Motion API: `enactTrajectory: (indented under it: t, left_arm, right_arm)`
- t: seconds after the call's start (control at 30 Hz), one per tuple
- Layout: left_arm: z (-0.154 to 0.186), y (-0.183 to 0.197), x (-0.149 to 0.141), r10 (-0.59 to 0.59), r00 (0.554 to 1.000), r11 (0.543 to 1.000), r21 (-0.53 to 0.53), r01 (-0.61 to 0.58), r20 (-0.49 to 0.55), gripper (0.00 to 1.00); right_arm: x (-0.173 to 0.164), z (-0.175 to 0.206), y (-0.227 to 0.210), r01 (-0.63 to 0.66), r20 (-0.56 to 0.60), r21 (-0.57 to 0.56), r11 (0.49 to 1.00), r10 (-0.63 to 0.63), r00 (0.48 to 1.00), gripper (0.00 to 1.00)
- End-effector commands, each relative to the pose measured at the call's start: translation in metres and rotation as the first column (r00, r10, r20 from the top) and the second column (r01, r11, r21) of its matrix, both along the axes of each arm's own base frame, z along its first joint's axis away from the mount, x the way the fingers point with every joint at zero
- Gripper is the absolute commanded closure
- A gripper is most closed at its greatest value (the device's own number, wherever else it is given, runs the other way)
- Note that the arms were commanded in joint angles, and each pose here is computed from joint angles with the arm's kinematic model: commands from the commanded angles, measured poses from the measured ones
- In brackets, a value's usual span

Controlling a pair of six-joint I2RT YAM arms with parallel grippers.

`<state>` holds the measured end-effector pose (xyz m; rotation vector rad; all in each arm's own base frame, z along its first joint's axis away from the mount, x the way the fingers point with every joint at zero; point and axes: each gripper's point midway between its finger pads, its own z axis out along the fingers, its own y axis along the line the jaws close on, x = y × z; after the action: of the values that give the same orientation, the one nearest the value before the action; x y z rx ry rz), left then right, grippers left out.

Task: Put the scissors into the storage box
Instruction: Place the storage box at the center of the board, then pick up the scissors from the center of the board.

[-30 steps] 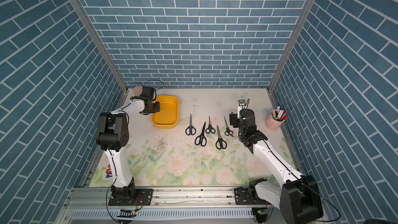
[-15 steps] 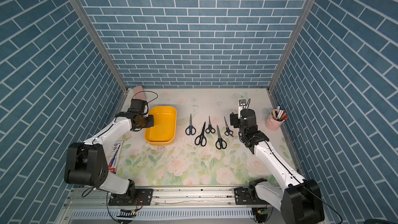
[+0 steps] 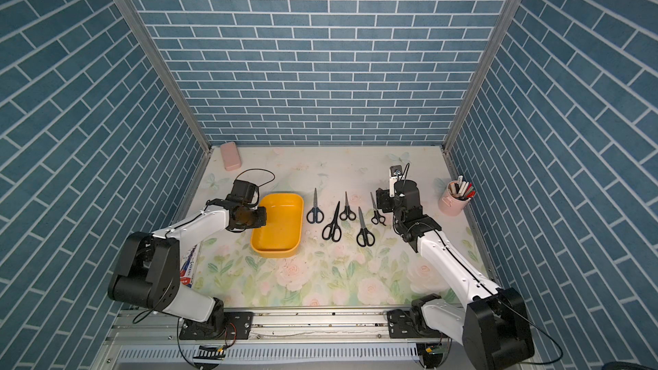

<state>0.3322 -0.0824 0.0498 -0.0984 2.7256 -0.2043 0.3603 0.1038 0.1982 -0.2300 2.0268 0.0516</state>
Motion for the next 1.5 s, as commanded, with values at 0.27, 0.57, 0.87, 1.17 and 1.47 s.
enactTrajectory:
  t: [0.27,0.57,0.87,1.17,1.47]
  left_arm:
    - [-0.018,0.002,0.009,0.034,0.999,0.999,0.009,-0.034,0.001,1.0]
    - [-0.027,-0.001,0.015,0.027,1.0,1.0,0.014,-0.027,-0.01,0.97]
    - [-0.029,-0.004,0.014,0.024,1.0,1.0,0.016,-0.024,-0.02,0.72]
    - [0.019,-0.013,0.025,0.028,0.998,0.999,-0.042,-0.026,0.054,0.41]
    - [0.098,-0.004,0.037,0.069,0.973,0.997,-0.04,-0.062,0.219,0.25]
  right_arm:
    - [0.004,-0.006,0.008,-0.015,-0.004,0.025,1.0,0.015,1.0,0.16]
    - [0.006,-0.016,0.009,-0.01,-0.026,0.016,1.0,0.011,1.0,0.16]
    - [0.01,-0.022,0.008,0.012,-0.043,0.005,1.0,-0.012,0.999,0.16]
    - [0.015,-0.023,-0.002,0.104,-0.109,-0.007,0.995,-0.104,0.988,0.0]
    - [-0.003,-0.038,0.013,0.115,-0.301,0.134,0.984,-0.07,0.951,0.0]
